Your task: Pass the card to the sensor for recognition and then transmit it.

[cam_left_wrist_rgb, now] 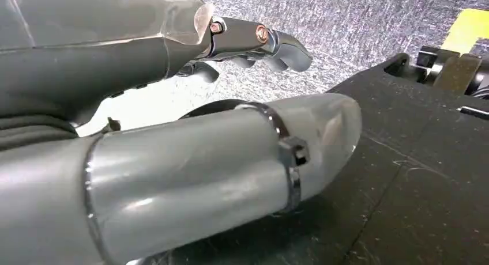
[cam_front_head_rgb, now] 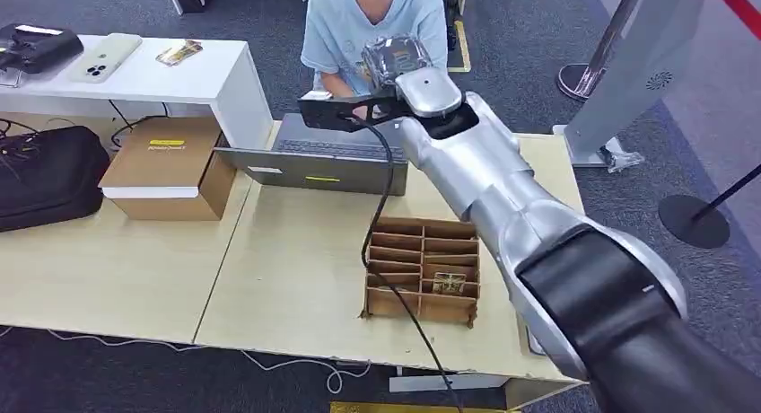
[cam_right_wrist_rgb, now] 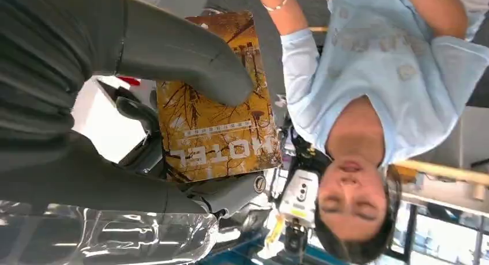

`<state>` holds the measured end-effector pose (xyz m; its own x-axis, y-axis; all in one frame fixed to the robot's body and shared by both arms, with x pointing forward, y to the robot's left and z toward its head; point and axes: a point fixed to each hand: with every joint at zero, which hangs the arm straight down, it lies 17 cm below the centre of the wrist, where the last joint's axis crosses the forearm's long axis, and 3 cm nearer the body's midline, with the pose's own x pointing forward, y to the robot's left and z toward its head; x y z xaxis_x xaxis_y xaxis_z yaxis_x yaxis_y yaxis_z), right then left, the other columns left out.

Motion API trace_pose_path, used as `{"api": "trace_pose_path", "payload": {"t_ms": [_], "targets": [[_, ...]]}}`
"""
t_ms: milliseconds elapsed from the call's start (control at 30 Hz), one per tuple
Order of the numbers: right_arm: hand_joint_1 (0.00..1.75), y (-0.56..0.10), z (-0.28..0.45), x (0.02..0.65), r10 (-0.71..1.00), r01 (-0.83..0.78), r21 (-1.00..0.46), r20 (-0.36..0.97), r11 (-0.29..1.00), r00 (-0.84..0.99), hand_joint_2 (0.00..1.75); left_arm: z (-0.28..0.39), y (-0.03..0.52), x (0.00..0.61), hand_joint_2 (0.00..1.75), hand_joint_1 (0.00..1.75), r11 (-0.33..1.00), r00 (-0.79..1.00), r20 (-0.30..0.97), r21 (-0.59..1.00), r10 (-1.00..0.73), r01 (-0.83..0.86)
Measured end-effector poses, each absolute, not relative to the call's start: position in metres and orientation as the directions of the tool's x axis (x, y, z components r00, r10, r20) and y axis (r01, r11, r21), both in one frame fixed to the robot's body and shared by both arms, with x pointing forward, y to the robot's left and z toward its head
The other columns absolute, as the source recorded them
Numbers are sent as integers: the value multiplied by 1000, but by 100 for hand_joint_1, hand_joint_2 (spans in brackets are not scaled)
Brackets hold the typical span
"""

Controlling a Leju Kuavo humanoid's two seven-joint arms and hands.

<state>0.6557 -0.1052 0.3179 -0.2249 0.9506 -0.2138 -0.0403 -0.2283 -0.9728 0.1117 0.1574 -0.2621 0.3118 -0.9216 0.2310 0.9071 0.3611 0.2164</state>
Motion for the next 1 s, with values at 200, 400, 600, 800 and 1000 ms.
{"api": "trace_pose_path", "payload": {"t_ms": [200,400,600,800,1000], "targets": [[175,-117,307,657,963,-88,-974,-188,-208,-195,175,-262,157,111,0,0,355,306,231,212,-923,911],[175,-121,299,657,965,-113,-973,-180,-203,-189,175,-262,156,111,0,0,345,296,231,215,-927,914],[175,-124,294,657,966,-127,-971,-177,-202,-187,175,-262,156,111,0,0,345,296,231,215,-927,914],[175,-124,294,656,966,-127,-971,-177,-202,-187,175,-262,156,111,0,0,346,296,231,215,-927,913],[175,-124,293,656,967,-129,-971,-175,-201,-188,175,-262,156,111,0,0,348,298,232,214,-926,913]]}}
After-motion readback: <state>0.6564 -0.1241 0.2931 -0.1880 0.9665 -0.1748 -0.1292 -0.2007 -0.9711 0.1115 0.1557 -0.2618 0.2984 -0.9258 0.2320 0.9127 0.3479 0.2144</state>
